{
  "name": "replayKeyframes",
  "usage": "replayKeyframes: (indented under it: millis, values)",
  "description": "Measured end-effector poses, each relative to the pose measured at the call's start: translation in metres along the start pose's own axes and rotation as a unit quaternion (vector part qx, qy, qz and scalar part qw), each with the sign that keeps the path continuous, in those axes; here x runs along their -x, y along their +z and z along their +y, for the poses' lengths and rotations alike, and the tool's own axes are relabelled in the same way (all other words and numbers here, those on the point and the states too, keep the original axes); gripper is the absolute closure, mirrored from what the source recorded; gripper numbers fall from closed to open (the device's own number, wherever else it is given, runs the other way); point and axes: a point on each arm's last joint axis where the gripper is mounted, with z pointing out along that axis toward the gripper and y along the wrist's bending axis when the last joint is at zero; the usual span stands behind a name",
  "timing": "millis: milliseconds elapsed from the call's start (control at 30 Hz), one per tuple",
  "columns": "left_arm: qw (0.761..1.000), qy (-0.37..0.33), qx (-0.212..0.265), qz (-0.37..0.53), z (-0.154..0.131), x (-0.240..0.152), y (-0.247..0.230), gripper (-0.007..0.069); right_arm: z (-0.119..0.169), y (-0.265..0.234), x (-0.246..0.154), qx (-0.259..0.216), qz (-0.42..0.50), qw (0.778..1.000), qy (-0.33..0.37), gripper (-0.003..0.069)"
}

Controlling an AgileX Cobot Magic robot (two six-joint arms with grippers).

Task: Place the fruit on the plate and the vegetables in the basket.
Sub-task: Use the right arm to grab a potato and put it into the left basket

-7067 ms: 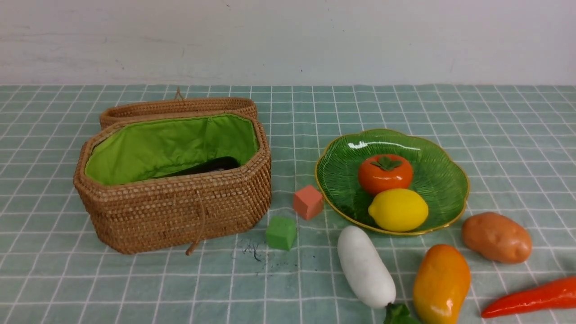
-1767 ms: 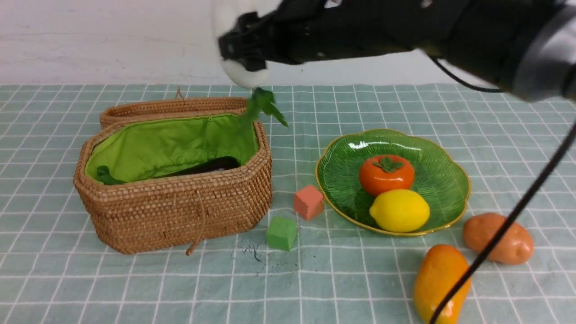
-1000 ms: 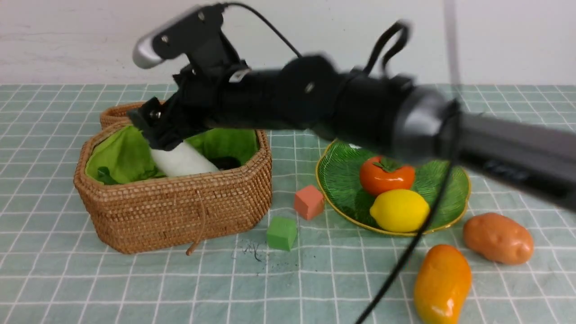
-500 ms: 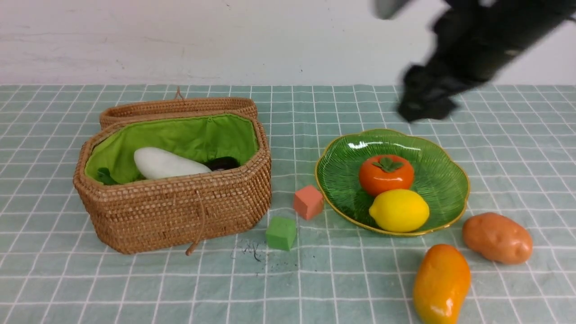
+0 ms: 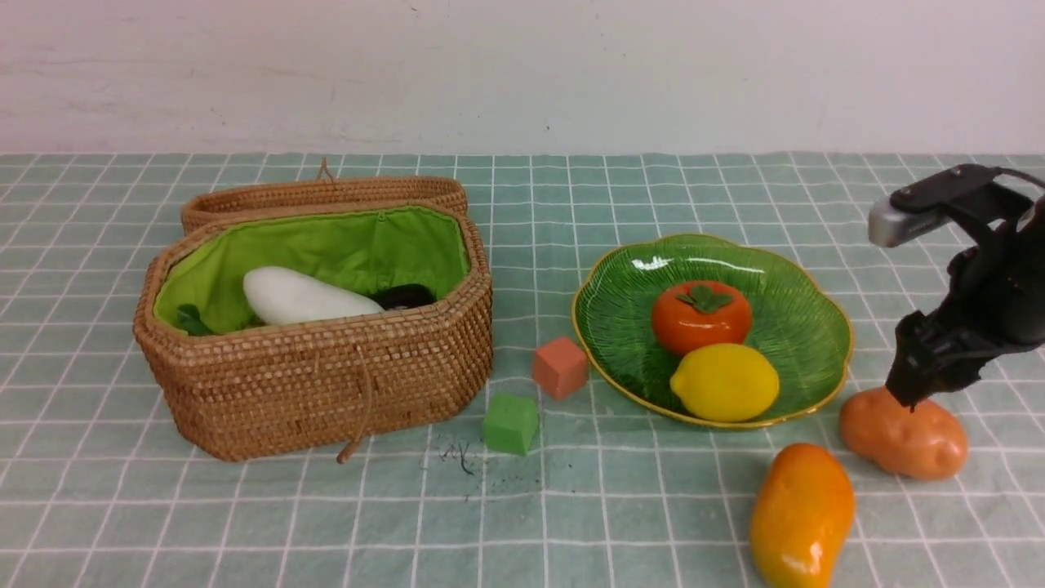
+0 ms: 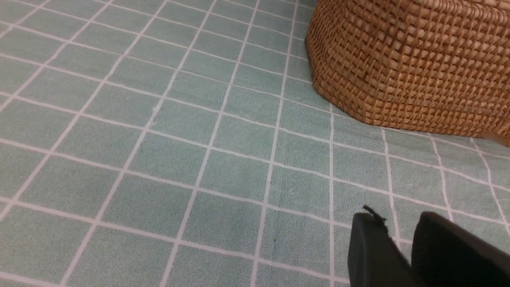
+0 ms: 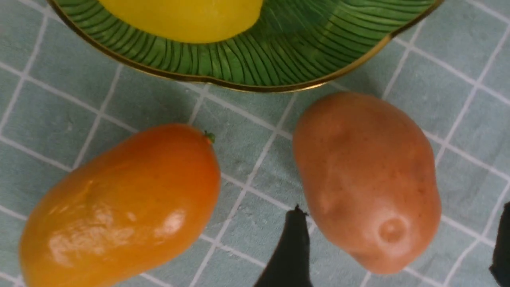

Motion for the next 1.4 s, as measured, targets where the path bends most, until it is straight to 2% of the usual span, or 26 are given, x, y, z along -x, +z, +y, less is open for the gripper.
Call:
replayKeyframes:
  millis: [200,467,633,767,833,900,933,1000,1033,1100,1167,1233,1300,1400]
  values:
    - [1.0,0.0,0.0,0.0,0.0,0.0,0.0,0.0461,-0.014,0.065,-0.004,0.002,0.069,0.997,-0.038,0.0032]
    - [1.0,0.0,0.0,0.0,0.0,0.0,0.0,0.0461,-0.015,0.067,-0.003,0.008,0.077,0.996,-0.031,0.0048]
    - [1.0,0.0,0.0,0.0,0.0,0.0,0.0,0.0461,-0.011,0.043,-0.006,0.003,0.091,0.996,0.012,0.0048]
    - [1.0,0.0,0.0,0.0,0.0,0.0,0.0,0.046,-0.011,-0.025,0.016,-0.033,-0.005,0.998,0.047,0.0048]
    - [1.0,0.0,0.0,0.0,0.0,0.0,0.0,0.046,-0.003,-0.056,0.032,-0.015,-0.074,0.995,0.058,0.0048]
    - [1.0,0.0,0.0,0.0,0.0,0.0,0.0,0.0458,0.013,-0.079,0.051,0.029,-0.142,0.988,0.052,0.0048]
    - [1.0,0.0,0.0,0.0,0.0,0.0,0.0,0.0459,0.028,-0.088,0.064,0.066,-0.182,0.98,0.037,0.0048]
    - [1.0,0.0,0.0,0.0,0.0,0.0,0.0,0.0459,0.042,-0.095,0.076,0.098,-0.216,0.971,0.019,0.0048]
    - [1.0,0.0,0.0,0.0,0.0,0.0,0.0,0.0457,0.065,-0.102,0.092,0.144,-0.262,0.954,-0.015,0.0048]
    - [1.0,0.0,0.0,0.0,0.0,0.0,0.0,0.0455,0.105,-0.102,0.116,0.2,-0.325,0.921,-0.074,0.0048]
    - [1.0,0.0,0.0,0.0,0.0,0.0,0.0,0.0452,0.134,-0.095,0.133,0.222,-0.367,0.897,-0.11,0.0048]
    - [1.0,0.001,0.0,0.0,0.0,0.0,0.0,0.0449,0.17,-0.072,0.157,0.226,-0.415,0.872,-0.13,0.0048]
    - [1.0,0.001,0.0,0.0,0.0,0.0,0.0,0.0449,0.197,-0.053,0.171,0.206,-0.445,0.861,-0.134,0.0048]
    - [1.0,0.001,0.0,0.0,0.0,0.0,0.0,0.0449,0.232,-0.01,0.186,0.146,-0.464,0.865,-0.124,0.0048]
